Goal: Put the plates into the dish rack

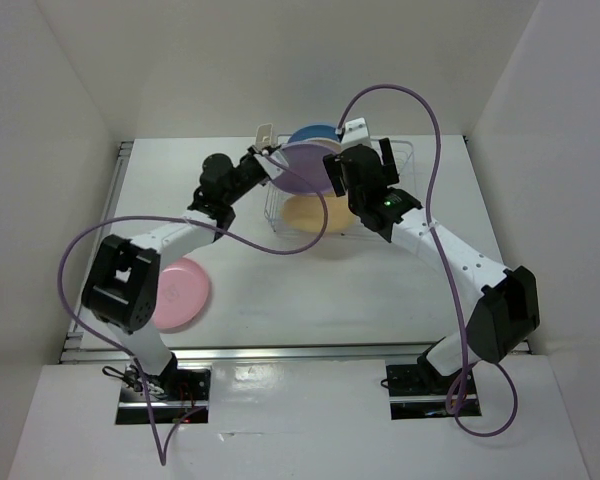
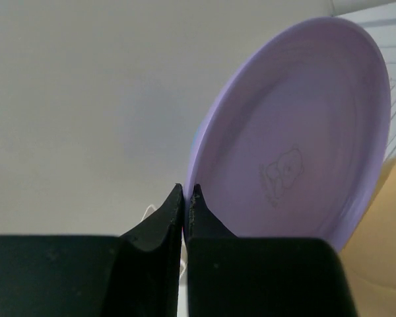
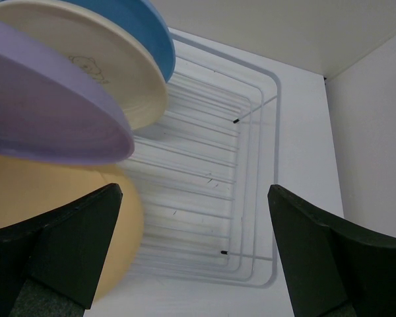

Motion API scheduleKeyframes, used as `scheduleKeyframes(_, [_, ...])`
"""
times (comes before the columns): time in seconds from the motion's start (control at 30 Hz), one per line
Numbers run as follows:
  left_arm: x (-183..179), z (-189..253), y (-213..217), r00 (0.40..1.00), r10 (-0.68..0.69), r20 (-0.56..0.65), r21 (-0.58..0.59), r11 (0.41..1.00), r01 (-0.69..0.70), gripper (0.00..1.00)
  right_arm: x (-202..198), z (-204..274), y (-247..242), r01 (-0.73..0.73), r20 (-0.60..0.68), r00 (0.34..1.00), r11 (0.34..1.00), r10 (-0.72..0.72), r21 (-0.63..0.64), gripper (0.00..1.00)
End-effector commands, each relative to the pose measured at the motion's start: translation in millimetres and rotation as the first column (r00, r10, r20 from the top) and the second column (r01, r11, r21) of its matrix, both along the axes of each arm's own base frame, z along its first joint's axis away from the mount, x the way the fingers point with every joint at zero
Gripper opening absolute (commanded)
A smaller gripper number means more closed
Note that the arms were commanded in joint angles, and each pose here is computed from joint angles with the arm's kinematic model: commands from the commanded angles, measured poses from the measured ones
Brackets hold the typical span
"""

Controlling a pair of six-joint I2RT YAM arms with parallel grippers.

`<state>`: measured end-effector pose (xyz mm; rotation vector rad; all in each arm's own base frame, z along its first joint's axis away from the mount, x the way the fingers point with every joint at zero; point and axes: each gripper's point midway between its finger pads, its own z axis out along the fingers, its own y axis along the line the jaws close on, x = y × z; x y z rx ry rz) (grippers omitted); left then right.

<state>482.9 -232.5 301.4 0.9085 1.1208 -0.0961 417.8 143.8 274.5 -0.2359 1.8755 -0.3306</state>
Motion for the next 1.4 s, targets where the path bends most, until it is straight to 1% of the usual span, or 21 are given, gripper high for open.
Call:
scheduleKeyframes(0.0, [-1,81,-9,0.937,-0.006,0.350,-0.056,0.998,0.027,0.00,-9,25,-10,0.015,0.068,0.998,0.999,-0.019,0.050,1.00])
scheduleKeyframes(0.03, [4,92,-11,0.928,-0.002,0.372,-0.065,0.997,0.029,0.00,-9,20,-11,0.016,0.059,0.998,0.999,-0.018,0.044,1.00])
scheduleKeyframes(0.07, [11,84,-14,0.930,-0.003,0.368,-0.063,0.998,0.028,0.00,-11,18,-13,0.025,0.052,0.998,0.999,-0.026,0.036,1.00])
scheduleKeyframes(0.17, [19,94,-21,0.921,-0.019,0.388,-0.051,0.998,0.042,0.00,-13,15,-17,0.045,0.036,0.998,0.999,-0.046,0.025,1.00])
scheduleKeyframes(0.23, [23,87,-26,0.922,-0.040,0.386,-0.021,0.998,0.052,0.00,-13,15,-17,0.045,0.036,0.998,0.999,-0.046,0.025,1.00])
scheduleKeyframes(0.6, [29,61,-34,0.941,-0.081,0.330,0.006,0.996,0.084,0.00,-12,11,-18,0.054,0.030,0.998,0.998,-0.054,0.016,1.00])
scheduleKeyframes(0.73, [35,42,-31,0.952,-0.061,0.301,0.025,0.998,0.056,0.00,-12,7,-18,0.054,0.022,0.998,0.999,-0.054,0.011,1.00])
scheduleKeyframes(0.9, [48,3,-32,0.972,-0.044,0.232,0.059,0.998,0.032,0.00,-12,7,-18,0.056,0.023,0.998,0.998,-0.057,0.019,1.00])
scheduleKeyframes(0.93, [49,3,-32,0.972,-0.044,0.232,0.059,0.998,0.031,0.00,-12,7,-18,0.056,0.023,0.998,0.998,-0.057,0.019,1.00])
scheduleKeyframes(1.1, [57,-26,-34,0.984,-0.039,0.172,0.079,0.997,0.025,0.00,-13,3,-20,0.065,0.018,0.998,0.998,-0.065,0.011,1.00])
scheduleKeyframes(1.33, [57,-50,-39,0.991,-0.050,0.121,0.107,0.994,0.038,0.00,-13,-6,-23,0.077,-0.003,0.997,0.997,-0.077,0.003,1.00])
scheduleKeyframes(1.37, [59,-59,-40,0.994,-0.051,0.099,0.115,0.993,0.040,0.00,-13,-6,-23,0.077,-0.003,0.997,0.997,-0.077,0.003,1.00])
